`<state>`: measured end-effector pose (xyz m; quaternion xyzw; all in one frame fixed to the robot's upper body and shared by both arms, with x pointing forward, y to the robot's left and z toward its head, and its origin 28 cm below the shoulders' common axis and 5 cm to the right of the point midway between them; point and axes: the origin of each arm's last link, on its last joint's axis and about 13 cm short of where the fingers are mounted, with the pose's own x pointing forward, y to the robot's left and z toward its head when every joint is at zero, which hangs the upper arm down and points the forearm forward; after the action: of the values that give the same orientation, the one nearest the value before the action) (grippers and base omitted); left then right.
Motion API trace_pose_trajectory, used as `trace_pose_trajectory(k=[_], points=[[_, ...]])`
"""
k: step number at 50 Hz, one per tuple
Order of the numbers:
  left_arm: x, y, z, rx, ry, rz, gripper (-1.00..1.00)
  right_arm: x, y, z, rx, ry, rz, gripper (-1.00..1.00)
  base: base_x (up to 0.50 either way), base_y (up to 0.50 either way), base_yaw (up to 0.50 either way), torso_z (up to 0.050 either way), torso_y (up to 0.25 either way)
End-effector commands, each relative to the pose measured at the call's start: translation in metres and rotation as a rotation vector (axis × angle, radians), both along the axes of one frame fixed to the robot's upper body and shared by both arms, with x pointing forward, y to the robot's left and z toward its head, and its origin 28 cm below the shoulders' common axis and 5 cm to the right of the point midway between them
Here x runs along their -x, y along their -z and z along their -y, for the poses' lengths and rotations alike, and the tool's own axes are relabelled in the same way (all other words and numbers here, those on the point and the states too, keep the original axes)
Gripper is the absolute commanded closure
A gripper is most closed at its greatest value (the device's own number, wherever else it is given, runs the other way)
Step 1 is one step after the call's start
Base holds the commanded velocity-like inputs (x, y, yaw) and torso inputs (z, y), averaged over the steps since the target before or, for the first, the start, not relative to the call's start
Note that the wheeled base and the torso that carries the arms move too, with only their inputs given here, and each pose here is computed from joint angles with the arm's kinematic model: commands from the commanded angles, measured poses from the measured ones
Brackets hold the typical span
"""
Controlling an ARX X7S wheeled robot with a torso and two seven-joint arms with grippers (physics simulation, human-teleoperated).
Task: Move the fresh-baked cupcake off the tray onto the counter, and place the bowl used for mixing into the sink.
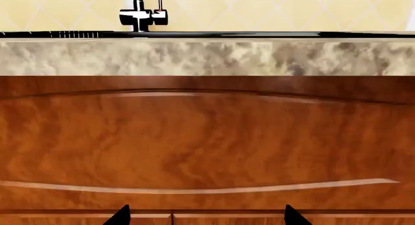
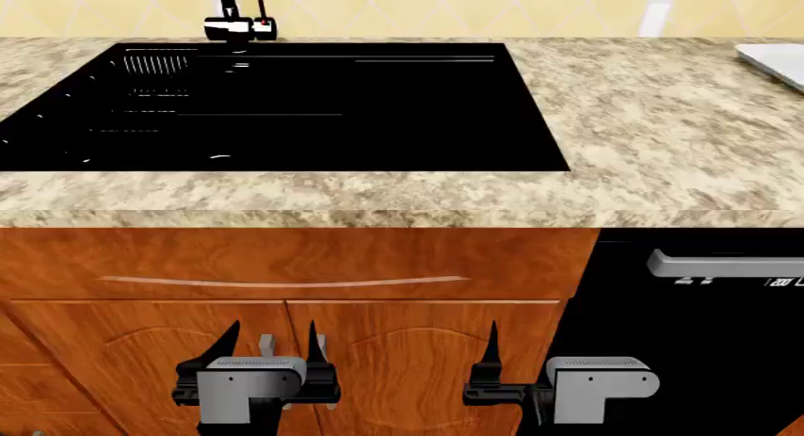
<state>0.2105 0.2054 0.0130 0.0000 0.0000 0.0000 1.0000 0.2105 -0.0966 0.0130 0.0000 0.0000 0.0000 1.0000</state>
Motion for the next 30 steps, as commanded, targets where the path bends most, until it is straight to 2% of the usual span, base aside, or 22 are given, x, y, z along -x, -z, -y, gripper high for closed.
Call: trace_pose_trajectory(k=[1, 12, 30], points=[[0.0002, 0.0005, -0.0004, 0.001, -0.003, 0.000, -1.00, -0.0002, 0.0001, -0.0011, 0.007, -0.011, 0.003, -1.00, 0.00, 0.00, 0.00, 0.000, 0.000], [0.0010, 0.0004, 0.0007, -0.008, 0.004, -0.003, -1.00, 0.0002, 0.0009, -0.0008, -0.003, -0.018, 0.001, -1.00, 0.00, -0.01, 0.00, 0.000, 0.000], [0.0007, 0.0006, 0.0009, -0.009, 0.005, -0.003, -1.00, 0.0003, 0.0023, -0.0001, -0.001, -0.015, -0.005, -1.00, 0.00, -0.50, 0.00, 0.000, 0.000]])
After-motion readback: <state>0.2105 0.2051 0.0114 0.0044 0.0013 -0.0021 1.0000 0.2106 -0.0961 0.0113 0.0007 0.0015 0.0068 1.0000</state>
